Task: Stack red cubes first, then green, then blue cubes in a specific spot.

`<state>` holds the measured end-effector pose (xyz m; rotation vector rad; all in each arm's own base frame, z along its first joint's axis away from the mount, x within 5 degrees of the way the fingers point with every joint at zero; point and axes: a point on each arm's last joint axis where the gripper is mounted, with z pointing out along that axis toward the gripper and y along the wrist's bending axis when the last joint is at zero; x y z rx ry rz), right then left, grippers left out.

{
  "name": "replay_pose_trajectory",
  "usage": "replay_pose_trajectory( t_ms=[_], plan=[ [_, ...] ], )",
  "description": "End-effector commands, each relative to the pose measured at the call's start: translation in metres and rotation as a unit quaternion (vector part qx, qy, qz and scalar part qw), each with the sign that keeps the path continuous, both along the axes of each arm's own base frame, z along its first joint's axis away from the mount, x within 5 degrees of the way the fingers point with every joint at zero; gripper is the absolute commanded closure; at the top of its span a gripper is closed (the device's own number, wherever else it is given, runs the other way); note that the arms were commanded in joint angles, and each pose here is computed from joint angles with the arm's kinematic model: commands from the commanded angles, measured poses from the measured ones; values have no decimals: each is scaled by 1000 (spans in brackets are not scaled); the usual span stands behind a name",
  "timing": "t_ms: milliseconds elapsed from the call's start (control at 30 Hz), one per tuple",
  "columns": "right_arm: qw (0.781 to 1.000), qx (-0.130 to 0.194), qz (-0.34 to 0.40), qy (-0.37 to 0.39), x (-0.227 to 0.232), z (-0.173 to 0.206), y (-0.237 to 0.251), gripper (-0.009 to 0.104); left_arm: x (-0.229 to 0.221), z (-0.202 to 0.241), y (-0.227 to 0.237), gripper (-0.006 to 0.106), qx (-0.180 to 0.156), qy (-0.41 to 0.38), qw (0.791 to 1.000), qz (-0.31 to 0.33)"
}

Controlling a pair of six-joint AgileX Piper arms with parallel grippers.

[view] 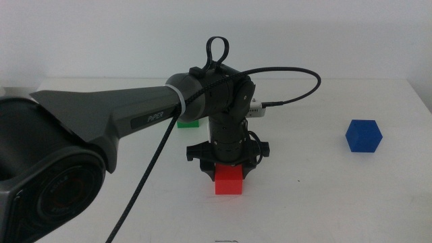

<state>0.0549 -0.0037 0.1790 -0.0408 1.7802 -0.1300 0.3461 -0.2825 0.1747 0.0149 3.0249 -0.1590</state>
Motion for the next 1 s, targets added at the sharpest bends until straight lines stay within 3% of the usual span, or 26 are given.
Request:
replay_pose_trajectory(
  t_ms=[0, 133, 167, 333, 467, 667, 967],
  plan=[
    [998, -13, -1, -57, -1, 14, 0, 13, 0, 35, -1, 61, -33, -38, 999, 9],
    [998, -13, -1, -57, -1, 14, 0, 13, 0, 35, -1, 43, -33, -38, 999, 9],
    [998, -13, -1, -57, -1, 14, 0, 13, 0, 35, -1, 33, -33, -37, 999, 9],
    [998, -13, -1, -57, -1, 14, 0, 13, -1, 43, 1, 6, -32, -45, 998, 7],
    [998, -13, -1, -57, -1, 14, 0, 13, -6, 69, 10, 7, -25, -70, 997, 3],
    [998, -13, -1, -57, -1, 14, 0, 13, -3, 130, 46, 7, 25, -195, 980, -7],
    [998, -13, -1, -57, -1, 14, 0, 13, 56, 146, 97, 7, -17, -249, 968, 6]
  ],
)
